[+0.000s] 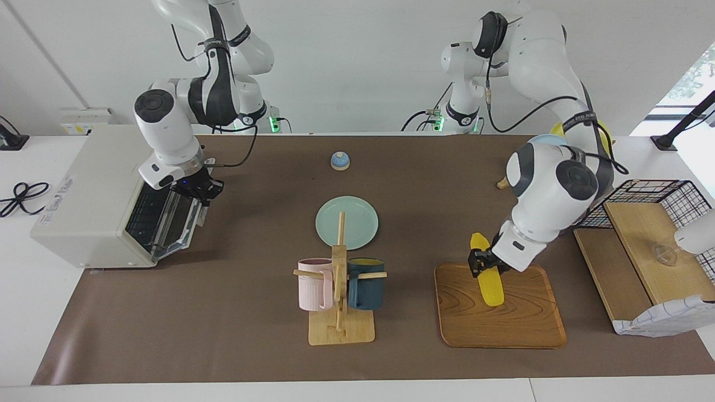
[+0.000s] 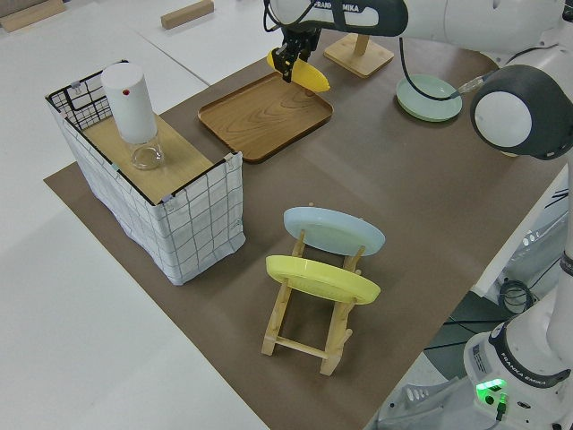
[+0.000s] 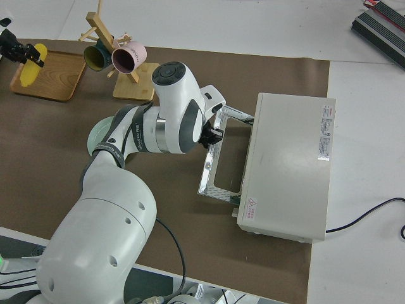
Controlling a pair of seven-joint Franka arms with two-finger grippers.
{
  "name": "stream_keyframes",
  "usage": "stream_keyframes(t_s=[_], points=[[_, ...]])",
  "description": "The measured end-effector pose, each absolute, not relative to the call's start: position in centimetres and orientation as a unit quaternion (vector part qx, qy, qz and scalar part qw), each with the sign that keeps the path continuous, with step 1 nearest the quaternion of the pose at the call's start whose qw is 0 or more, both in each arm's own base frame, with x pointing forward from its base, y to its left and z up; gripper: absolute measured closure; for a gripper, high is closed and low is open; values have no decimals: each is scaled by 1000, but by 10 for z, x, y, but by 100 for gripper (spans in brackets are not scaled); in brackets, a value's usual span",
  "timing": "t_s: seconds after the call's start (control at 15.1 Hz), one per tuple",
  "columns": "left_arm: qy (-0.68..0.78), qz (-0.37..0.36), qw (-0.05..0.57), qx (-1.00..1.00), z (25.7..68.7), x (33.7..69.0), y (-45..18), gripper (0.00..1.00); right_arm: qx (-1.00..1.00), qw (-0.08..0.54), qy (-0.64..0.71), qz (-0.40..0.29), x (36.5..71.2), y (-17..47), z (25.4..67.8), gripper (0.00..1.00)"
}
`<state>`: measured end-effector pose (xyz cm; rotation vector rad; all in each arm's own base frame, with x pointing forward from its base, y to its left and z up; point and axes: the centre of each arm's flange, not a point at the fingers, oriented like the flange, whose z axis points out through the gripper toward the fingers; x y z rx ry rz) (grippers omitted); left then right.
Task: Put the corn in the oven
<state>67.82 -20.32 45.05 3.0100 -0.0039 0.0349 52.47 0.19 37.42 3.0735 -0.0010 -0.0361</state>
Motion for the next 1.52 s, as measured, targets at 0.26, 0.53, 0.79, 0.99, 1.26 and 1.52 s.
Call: stream_keyframes(t_s=[0.26, 0.53, 0.79, 0.99, 1.26, 1.52], points=[[-1, -17, 56, 998, 473, 584, -296, 44, 1000, 31, 5, -3, 525, 13, 338, 99], [-3, -3, 66, 998, 434, 504, -383, 44, 1000, 28, -3, 3, 524, 15, 319, 99], [-3, 14, 86, 996, 396, 449, -436, 44, 999, 31, -11, 2, 526, 17, 300, 99], [-7, 18, 94, 995, 365, 436, -459, 44, 999, 33, -6, 9, 530, 20, 304, 99], [-6, 19, 96, 995, 331, 442, -469, 44, 999, 21, -21, 14, 535, 51, 313, 99], [-2, 24, 100, 995, 330, 448, -468, 44, 999, 20, -44, 12, 540, 75, 327, 93]])
